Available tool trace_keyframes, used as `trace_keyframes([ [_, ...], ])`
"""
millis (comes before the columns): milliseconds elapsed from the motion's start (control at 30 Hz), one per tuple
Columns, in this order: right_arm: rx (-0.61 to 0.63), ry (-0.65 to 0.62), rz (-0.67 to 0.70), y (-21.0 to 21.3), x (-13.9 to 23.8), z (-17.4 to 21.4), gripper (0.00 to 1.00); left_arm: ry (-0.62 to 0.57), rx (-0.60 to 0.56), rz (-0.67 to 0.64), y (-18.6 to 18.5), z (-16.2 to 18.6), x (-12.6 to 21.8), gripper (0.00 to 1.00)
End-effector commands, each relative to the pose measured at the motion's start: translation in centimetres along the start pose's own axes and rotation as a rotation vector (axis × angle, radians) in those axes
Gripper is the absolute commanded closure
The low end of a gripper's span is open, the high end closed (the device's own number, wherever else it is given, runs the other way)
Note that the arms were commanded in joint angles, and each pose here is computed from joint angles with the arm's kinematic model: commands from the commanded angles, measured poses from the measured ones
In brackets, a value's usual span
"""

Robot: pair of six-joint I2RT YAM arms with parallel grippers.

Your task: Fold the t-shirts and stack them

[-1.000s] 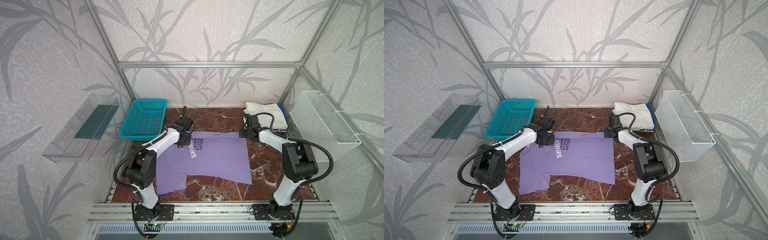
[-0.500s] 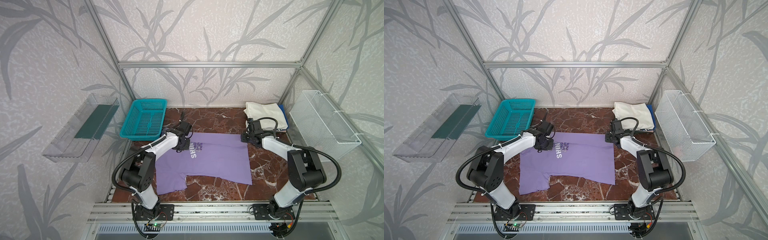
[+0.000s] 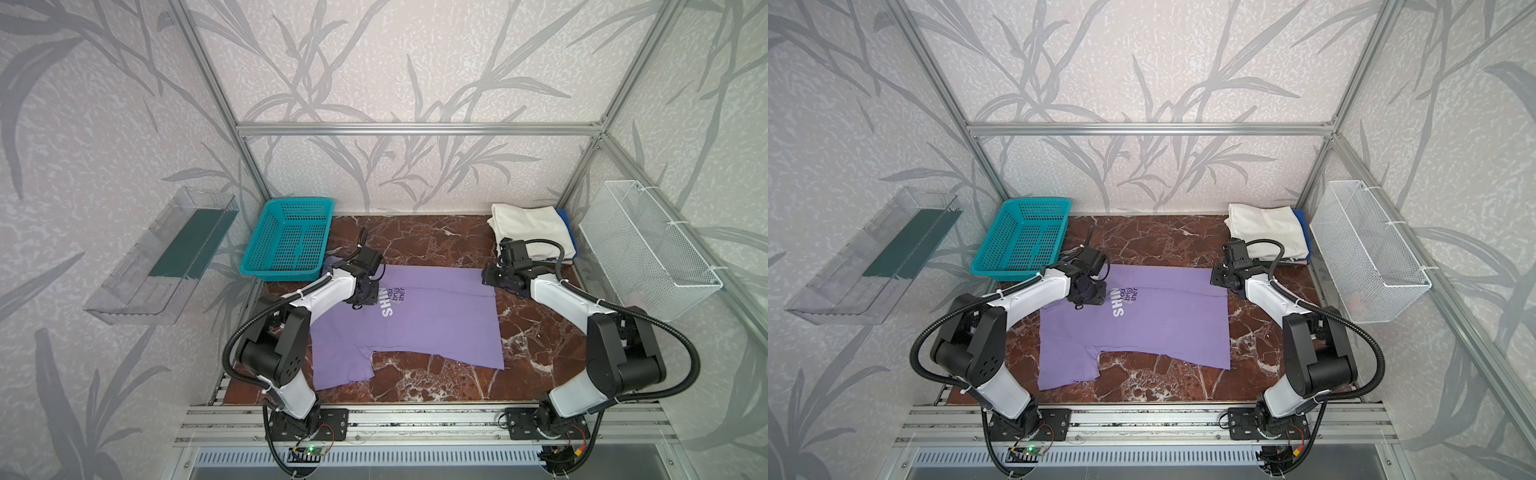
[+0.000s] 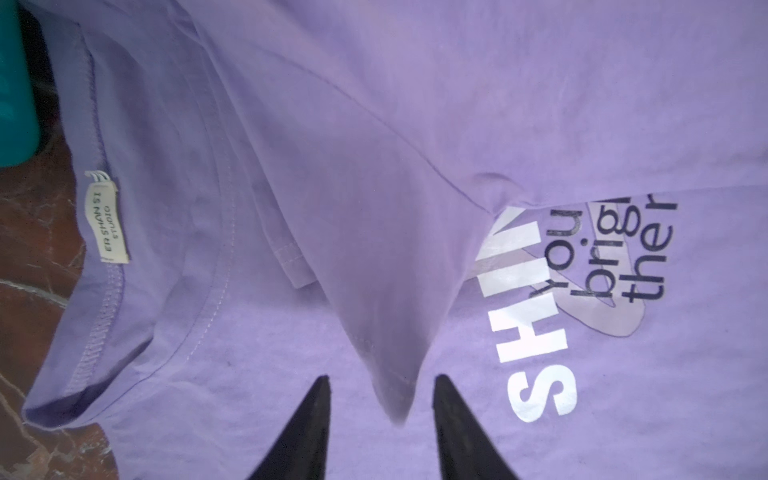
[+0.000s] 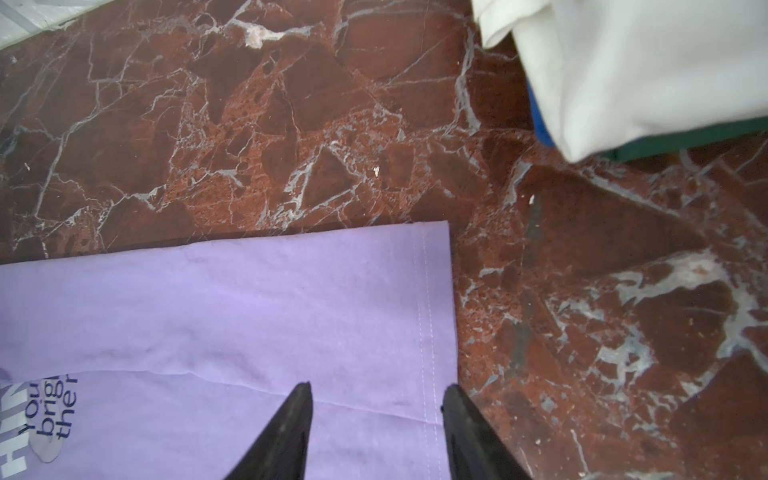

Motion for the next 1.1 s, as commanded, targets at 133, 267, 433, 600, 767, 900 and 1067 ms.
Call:
trace_keyframes([
  [133, 0.097, 0.074, -0.086, 5.0, 0.3, 1.6, 0.43, -0.118, 0.056, -0.009, 1.2, -1.8, 2.4, 0.32],
  [267, 0.126, 0.101, -0.149, 7.5, -1.3, 2.3, 0.43, -0.095, 0.115, 0.001, 2.4, -1.7, 1.8, 0.37],
  [433, 0.139, 0.175, -0.145, 8.1, -3.8, 2.3, 0.43, -0.070, 0.224, 0.082, 3.6, -2.0, 0.3, 0.58],
  [600, 0.155, 0.249, -0.121, 8.0, -5.9, 2.4, 0.43, -0.038, 0.275, 0.135, 3.7, -2.5, -1.5, 0.62],
  [767, 0.126, 0.341, -0.042, 6.4, -7.5, 2.5, 0.44, -0.010, 0.328, 0.221, 3.0, -3.4, -3.3, 0.64],
  [900, 0.107, 0.335, -0.062, 6.2, -8.1, 1.9, 0.45, 0.030, 0.335, 0.243, 2.2, -3.6, -4.4, 0.69],
  [1067, 0.084, 0.347, -0.053, 5.6, -8.6, 1.3, 0.45, 0.023, 0.386, 0.226, 2.9, -3.6, -5.3, 0.72],
])
Point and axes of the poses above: each gripper's point midway between its finger pads, its own x axis back along the fingers, its own y axis along the line the jaws close on, z = x × y, the point moved 1 cm from there along x, back along the fingers, and after that the axes turned 15 degrees about x, right-handed, at the moved point
